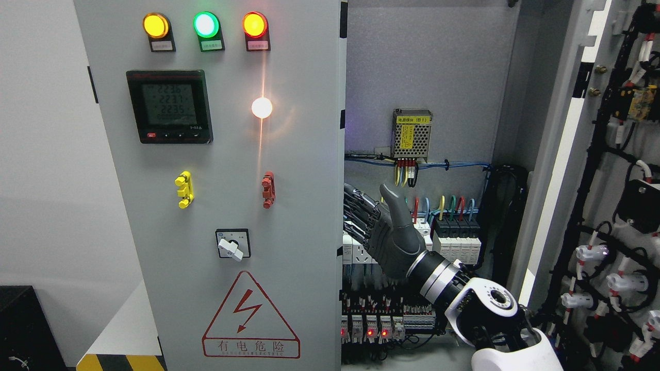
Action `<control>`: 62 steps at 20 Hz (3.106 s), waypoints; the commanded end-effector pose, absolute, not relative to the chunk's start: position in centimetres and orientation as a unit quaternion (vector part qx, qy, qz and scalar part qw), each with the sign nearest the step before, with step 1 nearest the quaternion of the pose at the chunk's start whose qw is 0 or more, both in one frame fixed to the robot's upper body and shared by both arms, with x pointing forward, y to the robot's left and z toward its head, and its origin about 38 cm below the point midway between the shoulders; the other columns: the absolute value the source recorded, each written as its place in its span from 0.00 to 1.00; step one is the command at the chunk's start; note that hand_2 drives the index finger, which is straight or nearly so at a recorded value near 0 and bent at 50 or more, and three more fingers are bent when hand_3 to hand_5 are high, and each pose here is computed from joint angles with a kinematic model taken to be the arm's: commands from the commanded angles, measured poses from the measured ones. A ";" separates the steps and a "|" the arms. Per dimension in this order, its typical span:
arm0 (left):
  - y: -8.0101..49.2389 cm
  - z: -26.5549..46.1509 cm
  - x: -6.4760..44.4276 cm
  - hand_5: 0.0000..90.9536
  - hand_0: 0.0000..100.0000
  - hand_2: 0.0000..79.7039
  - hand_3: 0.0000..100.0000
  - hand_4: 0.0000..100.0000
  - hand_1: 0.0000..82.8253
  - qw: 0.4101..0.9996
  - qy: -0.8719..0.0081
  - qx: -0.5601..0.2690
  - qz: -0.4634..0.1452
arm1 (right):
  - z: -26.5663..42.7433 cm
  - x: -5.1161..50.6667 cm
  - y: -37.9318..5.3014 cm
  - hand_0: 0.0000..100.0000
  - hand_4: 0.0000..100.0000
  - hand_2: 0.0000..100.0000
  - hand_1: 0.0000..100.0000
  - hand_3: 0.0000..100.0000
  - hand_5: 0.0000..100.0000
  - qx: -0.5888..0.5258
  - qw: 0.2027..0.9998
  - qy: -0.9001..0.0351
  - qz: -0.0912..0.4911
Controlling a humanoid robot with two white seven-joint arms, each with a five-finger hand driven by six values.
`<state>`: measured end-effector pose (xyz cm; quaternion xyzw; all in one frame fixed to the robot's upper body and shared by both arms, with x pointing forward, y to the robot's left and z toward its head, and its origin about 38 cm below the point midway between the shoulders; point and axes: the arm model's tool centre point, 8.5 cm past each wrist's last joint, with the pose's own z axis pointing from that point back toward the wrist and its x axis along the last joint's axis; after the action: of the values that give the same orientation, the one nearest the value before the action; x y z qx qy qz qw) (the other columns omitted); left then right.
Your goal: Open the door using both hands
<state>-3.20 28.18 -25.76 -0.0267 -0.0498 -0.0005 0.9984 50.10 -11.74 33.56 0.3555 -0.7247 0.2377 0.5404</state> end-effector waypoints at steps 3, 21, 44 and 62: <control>27.9 -25.8 -2.5 0.00 0.00 0.00 0.00 0.00 0.00 0.998 -0.060 -0.030 -0.003 | 33.2 50.8 -11.8 0.00 0.00 0.00 0.00 0.00 0.00 0.358 0.548 -0.718 0.236; 27.7 -25.8 -2.8 0.00 0.00 0.00 0.00 0.00 0.00 0.998 -0.058 -0.031 -0.002 | 33.3 50.3 -11.7 0.00 0.00 0.00 0.00 0.00 0.00 0.378 0.534 -0.710 0.260; 27.7 -25.8 -2.9 0.00 0.00 0.00 0.00 0.00 0.00 0.998 -0.058 -0.031 -0.002 | 33.5 50.0 -11.4 0.00 0.00 0.00 0.00 0.00 0.00 0.386 0.527 -0.707 0.271; 27.7 -25.9 -2.4 0.00 0.00 0.00 0.00 0.00 0.00 0.998 -0.061 -0.031 -0.003 | 32.9 49.6 -11.2 0.00 0.00 0.00 0.00 0.00 0.00 0.400 0.527 -0.694 0.284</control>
<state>-3.14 25.63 -25.97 -0.0469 -0.0521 0.0009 0.9975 49.40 -10.23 32.67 0.4012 -0.6859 0.2986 0.5286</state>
